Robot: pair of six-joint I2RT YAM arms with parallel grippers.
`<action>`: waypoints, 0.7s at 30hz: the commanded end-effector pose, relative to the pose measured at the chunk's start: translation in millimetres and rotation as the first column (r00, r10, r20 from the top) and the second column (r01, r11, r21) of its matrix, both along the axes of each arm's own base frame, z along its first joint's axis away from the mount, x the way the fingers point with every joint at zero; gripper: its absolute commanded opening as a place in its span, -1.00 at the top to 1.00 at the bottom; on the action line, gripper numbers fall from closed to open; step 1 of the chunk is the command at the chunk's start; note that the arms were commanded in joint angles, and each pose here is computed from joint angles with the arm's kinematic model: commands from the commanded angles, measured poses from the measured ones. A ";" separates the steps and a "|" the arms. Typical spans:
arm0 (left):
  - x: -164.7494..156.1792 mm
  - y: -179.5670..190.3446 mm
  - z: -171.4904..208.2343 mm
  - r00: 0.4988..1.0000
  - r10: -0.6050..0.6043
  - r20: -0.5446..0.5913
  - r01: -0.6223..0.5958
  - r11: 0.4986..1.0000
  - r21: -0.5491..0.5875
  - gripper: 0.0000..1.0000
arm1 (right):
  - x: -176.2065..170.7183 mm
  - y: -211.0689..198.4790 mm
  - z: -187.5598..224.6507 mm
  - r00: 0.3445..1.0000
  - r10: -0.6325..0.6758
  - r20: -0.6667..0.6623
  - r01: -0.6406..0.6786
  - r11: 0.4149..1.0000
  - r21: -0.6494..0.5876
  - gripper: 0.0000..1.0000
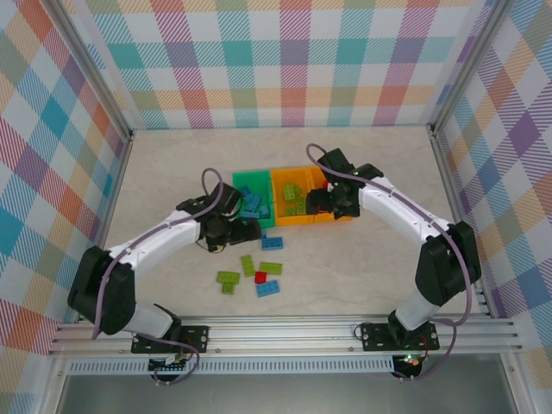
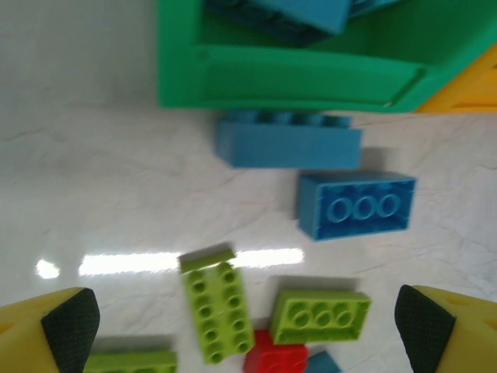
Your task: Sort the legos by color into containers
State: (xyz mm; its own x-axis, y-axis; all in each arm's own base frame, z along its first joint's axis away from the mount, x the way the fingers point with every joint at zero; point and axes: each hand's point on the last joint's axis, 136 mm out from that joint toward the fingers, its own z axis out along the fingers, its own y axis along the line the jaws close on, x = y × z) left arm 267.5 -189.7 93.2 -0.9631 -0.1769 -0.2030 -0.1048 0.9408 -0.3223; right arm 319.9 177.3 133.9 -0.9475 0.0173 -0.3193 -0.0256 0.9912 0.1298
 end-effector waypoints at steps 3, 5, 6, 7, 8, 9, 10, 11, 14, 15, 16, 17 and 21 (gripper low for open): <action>7.6 -27.8 -2.9 0.997 -0.072 -0.017 0.073 0.995 0.074 -1.00 | -1.1 -22.7 11.8 0.995 -0.090 0.032 0.091 0.995 -0.028 -0.88; 8.8 -42.3 -9.9 0.994 -0.104 -0.041 0.107 0.989 0.099 -1.00 | -1.2 -31.9 12.8 0.990 -0.135 0.033 0.136 0.991 -0.022 -0.90; 9.4 -46.6 -13.9 0.992 -0.111 -0.052 0.116 0.987 0.110 -1.00 | -0.6 -36.8 15.1 0.986 -0.162 0.041 0.163 0.987 -0.015 -0.94; 9.8 -52.5 -17.7 0.990 -0.121 -0.066 0.128 0.985 0.118 -0.99 | -1.3 -45.3 16.0 0.979 -0.198 0.046 0.199 0.980 -0.012 -0.98; 10.0 -58.3 -21.5 0.988 -0.130 -0.079 0.139 0.982 0.125 -0.99 | -1.4 -53.9 18.6 0.971 -0.234 0.052 0.234 0.972 -0.001 -1.00; 10.3 -62.4 -23.4 0.987 -0.136 -0.085 0.147 0.981 0.130 -0.98 | -1.5 -61.5 20.3 0.964 -0.261 0.057 0.261 0.965 0.012 -1.00; 10.5 -67.2 -26.0 0.986 -0.142 -0.093 0.154 0.979 0.136 -0.97 | -2.7 -68.9 21.8 0.957 -0.284 0.056 0.283 0.959 0.029 -1.00; 11.3 -70.3 -27.2 0.985 -0.143 -0.096 0.156 0.977 0.142 -0.96 | -4.1 -75.5 22.5 0.952 -0.300 0.053 0.298 0.954 0.044 -0.99; 14.7 -74.3 -33.8 0.985 -0.132 -0.112 0.150 0.974 0.169 -0.94 | -10.3 -90.4 24.0 0.947 -0.317 0.044 0.315 0.948 0.049 -1.00; 15.1 -75.3 -36.4 0.984 -0.133 -0.119 0.153 0.973 0.175 -0.93 | -12.3 -93.4 24.0 0.947 -0.318 0.042 0.316 0.947 0.046 -1.00; 15.8 -76.2 -38.1 0.983 -0.134 -0.125 0.155 0.971 0.182 -0.92 | -14.1 -96.1 24.3 0.946 -0.320 0.043 0.319 0.947 0.045 -0.99; 16.5 -76.6 -39.9 0.983 -0.133 -0.128 0.156 0.970 0.189 -0.91 | -16.4 -98.5 23.8 0.946 -0.323 0.042 0.321 0.946 0.044 -1.00; 18.6 -77.7 -46.5 0.981 -0.136 -0.139 0.163 0.964 0.211 -0.84 | -22.1 -106.3 23.2 0.937 -0.348 0.045 0.345 0.937 0.052 -1.00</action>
State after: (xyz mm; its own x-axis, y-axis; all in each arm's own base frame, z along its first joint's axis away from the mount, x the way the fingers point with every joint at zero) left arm 290.9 -268.5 47.8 -0.9933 -0.0113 -0.1151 0.0059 0.9890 -0.1477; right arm 308.5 75.3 158.3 -0.8607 0.3390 -0.3797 0.2946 0.9401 0.1717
